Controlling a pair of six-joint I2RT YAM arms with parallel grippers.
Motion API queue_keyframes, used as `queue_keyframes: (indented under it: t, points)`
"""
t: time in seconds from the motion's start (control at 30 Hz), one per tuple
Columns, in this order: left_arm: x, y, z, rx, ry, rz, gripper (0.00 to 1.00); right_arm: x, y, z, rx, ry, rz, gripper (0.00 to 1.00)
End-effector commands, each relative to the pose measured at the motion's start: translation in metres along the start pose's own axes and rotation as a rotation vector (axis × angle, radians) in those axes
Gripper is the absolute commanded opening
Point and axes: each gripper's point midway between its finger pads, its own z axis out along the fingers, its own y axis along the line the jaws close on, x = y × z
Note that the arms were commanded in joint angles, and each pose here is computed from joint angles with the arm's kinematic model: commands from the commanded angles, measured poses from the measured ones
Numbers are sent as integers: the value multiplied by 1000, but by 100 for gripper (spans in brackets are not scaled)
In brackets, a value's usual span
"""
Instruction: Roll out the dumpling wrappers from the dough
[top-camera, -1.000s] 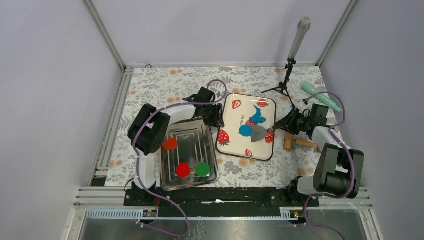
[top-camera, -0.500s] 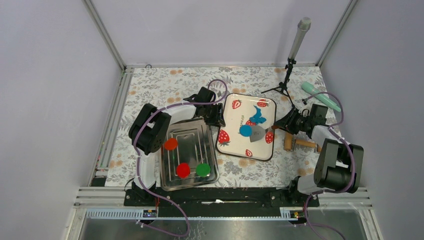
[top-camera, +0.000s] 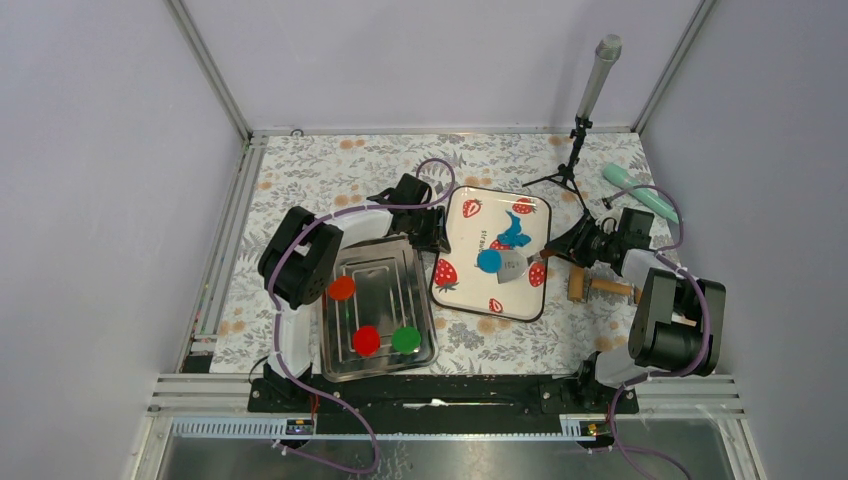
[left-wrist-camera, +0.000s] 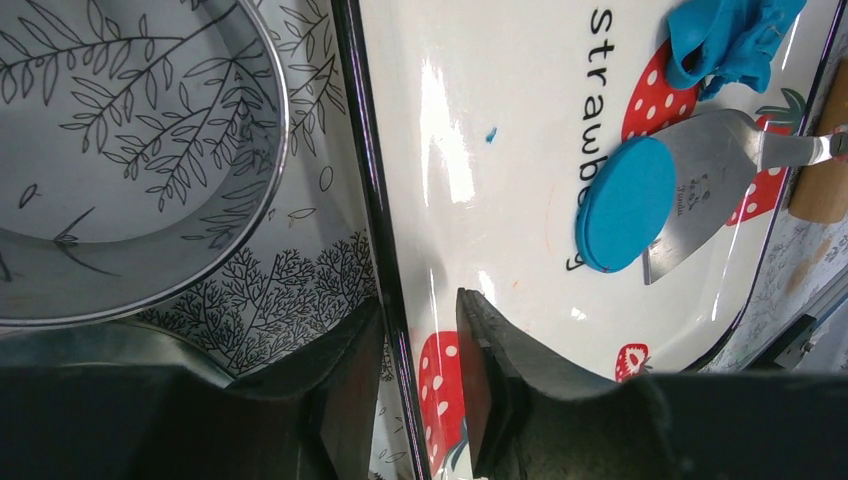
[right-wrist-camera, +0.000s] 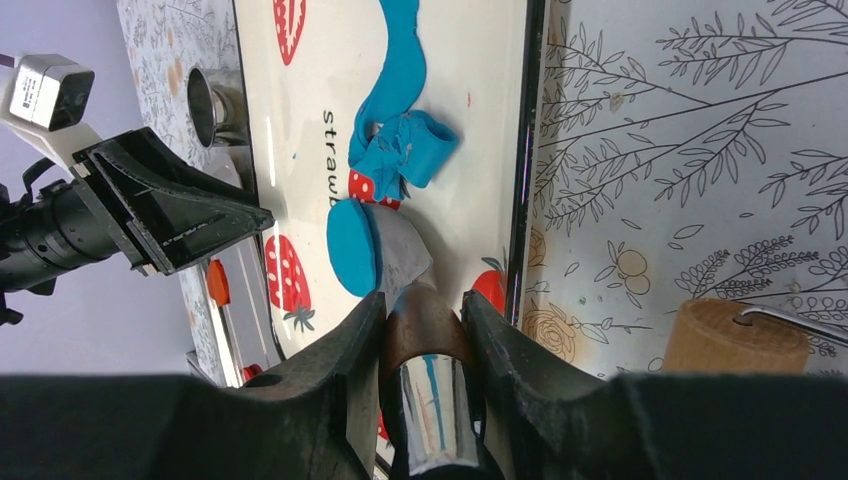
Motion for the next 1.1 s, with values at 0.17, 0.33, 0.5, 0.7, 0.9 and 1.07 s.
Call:
queue_keyframes:
  t: [0.17, 0.33, 0.5, 0.7, 0.9, 1.07]
  points:
    - [2, 11, 9, -33, 14, 12, 27, -15, 13, -5, -4, -54, -20, 0]
    - [2, 11, 9, -31, 13, 11, 23, -17, 24, -9, -33, -63, -2, 0]
    - [2, 12, 9, -36, 12, 12, 23, -14, 27, -11, -47, -58, 9, 0]
    - [4, 13, 10, -36, 14, 15, 22, -12, 31, -9, -88, -62, 33, 0]
    - [5, 13, 10, -35, 18, 16, 22, -12, 41, -11, -138, -59, 29, 0]
    - [4, 13, 11, -36, 20, 19, 21, -16, 50, -13, -176, -69, 38, 0]
